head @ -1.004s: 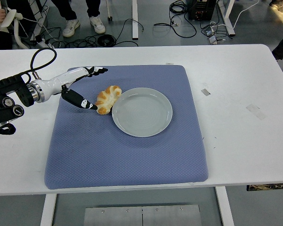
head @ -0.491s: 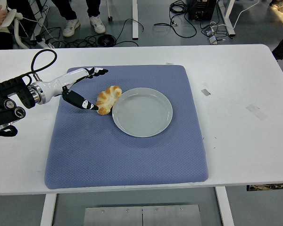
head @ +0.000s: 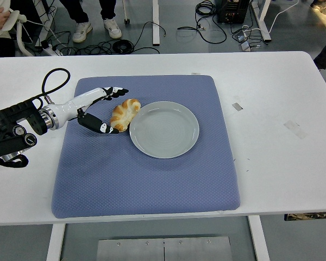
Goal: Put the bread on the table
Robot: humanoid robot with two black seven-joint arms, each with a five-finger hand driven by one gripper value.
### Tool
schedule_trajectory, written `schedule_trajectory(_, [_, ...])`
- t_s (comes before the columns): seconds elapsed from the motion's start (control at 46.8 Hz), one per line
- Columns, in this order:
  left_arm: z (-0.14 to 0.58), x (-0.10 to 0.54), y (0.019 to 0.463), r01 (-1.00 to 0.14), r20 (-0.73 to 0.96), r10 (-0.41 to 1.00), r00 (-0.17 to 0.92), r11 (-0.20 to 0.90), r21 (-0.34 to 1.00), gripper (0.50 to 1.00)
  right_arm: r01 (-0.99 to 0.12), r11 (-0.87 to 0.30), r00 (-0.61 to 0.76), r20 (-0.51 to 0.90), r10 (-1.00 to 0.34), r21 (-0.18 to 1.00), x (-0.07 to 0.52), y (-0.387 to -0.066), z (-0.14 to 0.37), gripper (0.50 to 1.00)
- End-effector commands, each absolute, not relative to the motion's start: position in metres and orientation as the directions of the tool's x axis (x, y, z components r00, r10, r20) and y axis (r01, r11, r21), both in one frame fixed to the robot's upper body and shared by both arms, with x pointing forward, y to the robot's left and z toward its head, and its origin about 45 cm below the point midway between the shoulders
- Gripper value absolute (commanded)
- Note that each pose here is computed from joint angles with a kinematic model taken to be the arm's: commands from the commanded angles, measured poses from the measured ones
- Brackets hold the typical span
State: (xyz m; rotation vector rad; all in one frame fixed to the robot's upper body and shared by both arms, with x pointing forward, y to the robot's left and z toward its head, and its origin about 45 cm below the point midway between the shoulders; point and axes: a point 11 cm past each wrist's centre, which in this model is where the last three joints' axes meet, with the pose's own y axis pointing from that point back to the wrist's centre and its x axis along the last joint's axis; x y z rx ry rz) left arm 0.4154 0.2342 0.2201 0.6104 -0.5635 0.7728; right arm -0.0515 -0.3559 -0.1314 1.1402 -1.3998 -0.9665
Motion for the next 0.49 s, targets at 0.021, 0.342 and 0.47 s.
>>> schedule_trajectory(0.021, [0.2203,0.4152,0.2337,-0.769,0.669,0.452,0.59,0.568,0.293,0.778,-0.136,0.222,-0.007,0.223,-0.975,0.965,-0.0513,-0.3557,-0.1315,1.0])
schedule_trajectory(0.342, [0.221,0.4156,0.2299,-0.761,0.674,0.44,0.593,0.579,0.291,0.516,-0.135,0.222,-0.007,0.223,-0.975,0.966,-0.0522,-0.3557,-0.1314,1.0])
schedule_trajectory(0.47, [0.2221,0.4152,0.2283,-0.754,0.689,0.418,0.592,0.589,0.291,0.5,-0.136,0.224,-0.007,0.225,-0.974,0.965,-0.0513,-0.3562,-0.1314,1.0])
